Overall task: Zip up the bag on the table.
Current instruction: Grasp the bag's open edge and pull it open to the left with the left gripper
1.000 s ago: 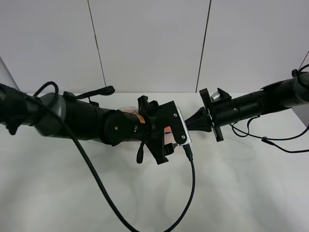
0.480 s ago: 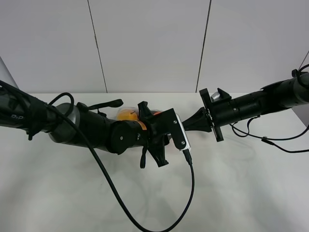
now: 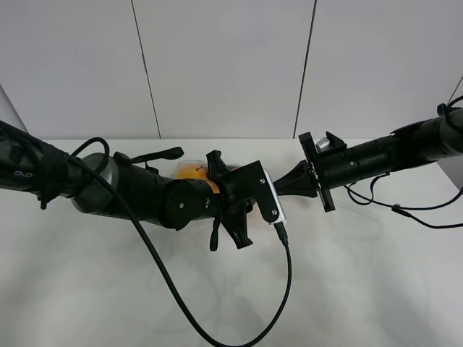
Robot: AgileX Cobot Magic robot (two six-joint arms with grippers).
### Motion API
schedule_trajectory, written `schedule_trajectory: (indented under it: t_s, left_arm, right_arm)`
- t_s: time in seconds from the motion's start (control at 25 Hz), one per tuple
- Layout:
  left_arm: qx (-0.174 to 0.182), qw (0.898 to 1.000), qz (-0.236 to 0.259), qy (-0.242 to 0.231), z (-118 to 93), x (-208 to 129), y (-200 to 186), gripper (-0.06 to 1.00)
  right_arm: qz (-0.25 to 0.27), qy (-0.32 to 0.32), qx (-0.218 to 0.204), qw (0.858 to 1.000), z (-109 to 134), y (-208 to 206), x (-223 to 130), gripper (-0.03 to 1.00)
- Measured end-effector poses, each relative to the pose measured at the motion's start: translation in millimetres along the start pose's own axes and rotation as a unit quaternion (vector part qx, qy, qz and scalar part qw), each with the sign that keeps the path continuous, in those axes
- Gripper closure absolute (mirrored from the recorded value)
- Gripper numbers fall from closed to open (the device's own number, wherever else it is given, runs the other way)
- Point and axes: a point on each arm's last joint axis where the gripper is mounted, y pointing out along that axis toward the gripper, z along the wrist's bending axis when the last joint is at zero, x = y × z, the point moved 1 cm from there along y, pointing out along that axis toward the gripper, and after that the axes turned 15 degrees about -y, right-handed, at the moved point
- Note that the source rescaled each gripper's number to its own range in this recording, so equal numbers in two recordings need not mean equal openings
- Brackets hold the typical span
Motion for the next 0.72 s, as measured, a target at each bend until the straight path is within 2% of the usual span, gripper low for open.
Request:
schedule_trajectory:
  t_s: [0.16,0.72]
  left_arm:
    - [-0.001,1.000,0.004,0.001,-1.4,-3.4,-0.6,0.94]
    - [0.002,1.000,-0.001,0.010,0.2,-1.2,-3.4,0.94]
  right_arm:
    - [-0.002,0.000,-0.002,1.000,-0.4,0.0,0.3,0.97]
    - [-0.001,-0.001,-0.003,1.000,0.0,1.0,0.3,0.97]
